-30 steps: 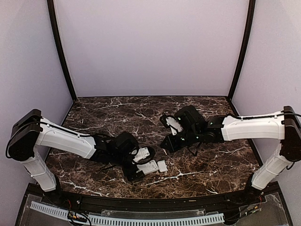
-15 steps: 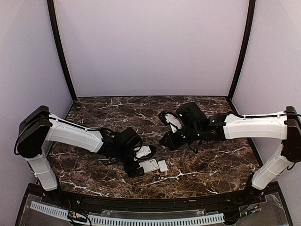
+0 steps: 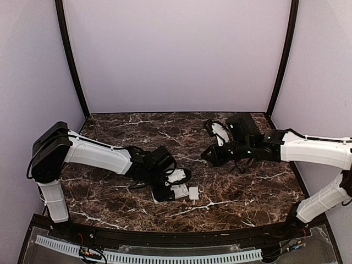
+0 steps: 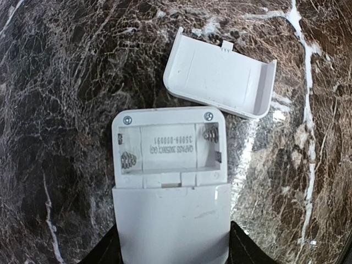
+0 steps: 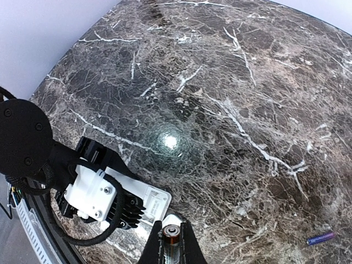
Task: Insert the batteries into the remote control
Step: Move the remote control without batteries to the center of the board.
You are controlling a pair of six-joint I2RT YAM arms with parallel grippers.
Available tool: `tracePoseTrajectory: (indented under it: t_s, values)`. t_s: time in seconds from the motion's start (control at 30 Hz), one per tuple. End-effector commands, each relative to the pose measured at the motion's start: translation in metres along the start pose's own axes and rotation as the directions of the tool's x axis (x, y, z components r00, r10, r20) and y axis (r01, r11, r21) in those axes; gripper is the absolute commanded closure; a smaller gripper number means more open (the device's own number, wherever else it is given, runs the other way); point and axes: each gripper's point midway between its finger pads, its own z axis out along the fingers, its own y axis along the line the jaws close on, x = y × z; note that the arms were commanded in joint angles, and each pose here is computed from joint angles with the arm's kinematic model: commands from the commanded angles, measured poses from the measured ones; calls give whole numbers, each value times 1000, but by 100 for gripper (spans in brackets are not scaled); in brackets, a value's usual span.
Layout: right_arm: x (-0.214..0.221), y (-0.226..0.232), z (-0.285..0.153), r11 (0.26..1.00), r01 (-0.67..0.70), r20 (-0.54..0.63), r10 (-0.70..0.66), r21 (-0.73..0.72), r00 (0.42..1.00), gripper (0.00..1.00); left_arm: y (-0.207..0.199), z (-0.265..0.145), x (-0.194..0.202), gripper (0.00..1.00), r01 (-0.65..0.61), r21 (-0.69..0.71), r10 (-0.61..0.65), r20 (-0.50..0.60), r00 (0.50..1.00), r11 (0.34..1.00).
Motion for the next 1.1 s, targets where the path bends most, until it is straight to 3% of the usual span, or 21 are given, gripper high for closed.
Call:
tracePoseTrajectory:
  t_s: [0.0, 0.23, 0.53, 0.6, 0.63, 0.73, 0.83, 0.87, 1.07]
  values:
    - [9, -16, -10, 998, -27, -8, 28, 49, 1000, 100, -37, 27, 13, 68, -5, 105, 15, -89, 996, 994]
    - [14, -34, -25, 994, -53, -5, 54, 98, 999, 100, -80, 34, -36, 72, -87, 137, 86, 12, 996, 987]
    - [22, -45, -36, 989, -76, -5, 78, 126, 997, 100, -99, 48, -52, 69, -121, 136, 120, 11, 993, 983]
    - [22, -45, -37, 989, -81, 2, 81, 123, 997, 100, -99, 46, -47, 57, -124, 135, 127, -14, 992, 983]
    - [23, -46, -36, 989, -83, 2, 83, 122, 997, 100, -99, 45, -40, 44, -128, 138, 134, -36, 990, 982]
    - [24, -45, -35, 990, -85, 2, 85, 114, 996, 100, -98, 35, -32, 20, -147, 138, 154, -43, 987, 980]
    - [27, -39, -33, 993, -90, 0, 90, 74, 996, 100, -98, 25, -26, 7, -172, 129, 176, -21, 984, 977]
    - [29, -37, -32, 994, -93, 3, 93, 56, 996, 100, -99, 22, -25, 2, -178, 132, 181, -14, 983, 975]
    - [47, -33, -28, 987, -158, 8, 158, 12, 987, 100, -92, 11, -10, 1, -167, 108, 167, 5, 986, 980]
